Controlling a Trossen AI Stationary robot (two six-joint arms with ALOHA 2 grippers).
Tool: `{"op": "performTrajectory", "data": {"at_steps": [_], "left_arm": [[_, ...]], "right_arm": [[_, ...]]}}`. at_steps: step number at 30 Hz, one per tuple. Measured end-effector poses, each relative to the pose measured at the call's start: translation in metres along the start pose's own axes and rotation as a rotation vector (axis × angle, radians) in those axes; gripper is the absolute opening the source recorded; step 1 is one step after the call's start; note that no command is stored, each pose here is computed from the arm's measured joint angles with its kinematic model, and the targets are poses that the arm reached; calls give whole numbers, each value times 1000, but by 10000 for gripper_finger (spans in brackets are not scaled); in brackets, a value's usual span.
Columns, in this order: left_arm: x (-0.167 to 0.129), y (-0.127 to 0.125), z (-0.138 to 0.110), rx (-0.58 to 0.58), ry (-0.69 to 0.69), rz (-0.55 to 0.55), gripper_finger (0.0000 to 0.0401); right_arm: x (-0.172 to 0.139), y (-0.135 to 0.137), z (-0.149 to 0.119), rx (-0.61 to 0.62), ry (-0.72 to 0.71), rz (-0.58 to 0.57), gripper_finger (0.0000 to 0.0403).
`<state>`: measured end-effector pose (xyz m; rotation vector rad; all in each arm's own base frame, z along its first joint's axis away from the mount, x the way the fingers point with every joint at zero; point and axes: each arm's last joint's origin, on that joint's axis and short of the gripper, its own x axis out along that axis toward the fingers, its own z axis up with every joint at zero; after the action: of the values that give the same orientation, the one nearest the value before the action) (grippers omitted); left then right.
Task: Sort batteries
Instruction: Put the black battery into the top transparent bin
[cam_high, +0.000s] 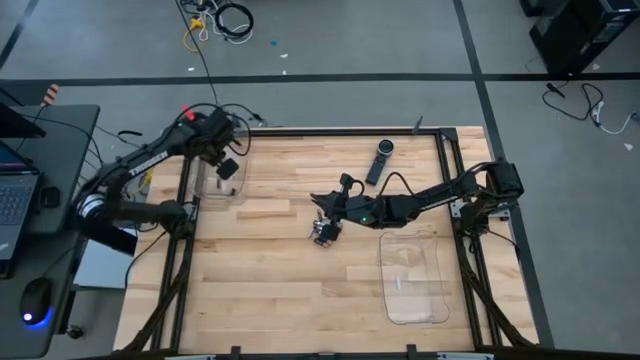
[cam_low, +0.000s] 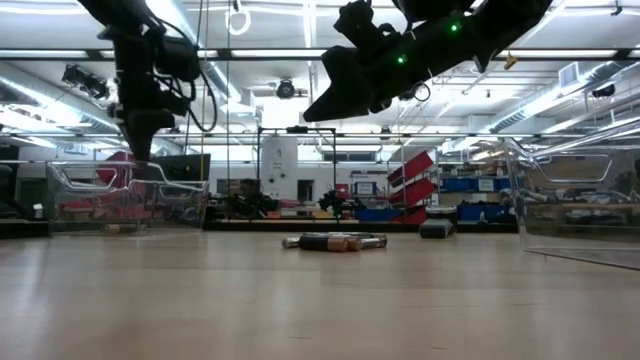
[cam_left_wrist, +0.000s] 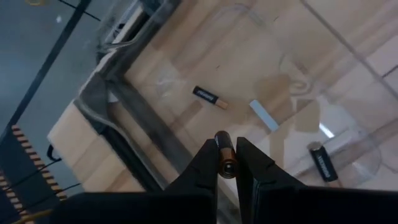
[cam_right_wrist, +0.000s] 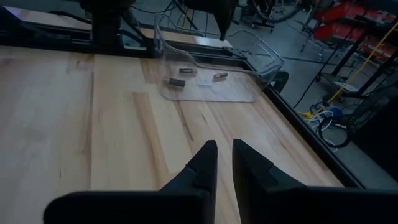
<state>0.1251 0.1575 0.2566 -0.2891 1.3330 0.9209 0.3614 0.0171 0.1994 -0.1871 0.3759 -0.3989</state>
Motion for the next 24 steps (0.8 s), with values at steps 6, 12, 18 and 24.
{"op": "performTrajectory", "data": {"at_steps": [6,12,18,24], "left_arm": [[20,-3,14,14,30,1,20],[29,-5,27,8,-39,-20,20],[29,-5,33,-4,-105,-53,21],[35,-7,34,-22,-146,-50,21]], "right_arm": [[0,0,0,-3,4,1,37],[0,0,-1,-1,13,1,38],[0,0,-2,1,16,2,37],[0,0,-2,1,16,2,38]]}}
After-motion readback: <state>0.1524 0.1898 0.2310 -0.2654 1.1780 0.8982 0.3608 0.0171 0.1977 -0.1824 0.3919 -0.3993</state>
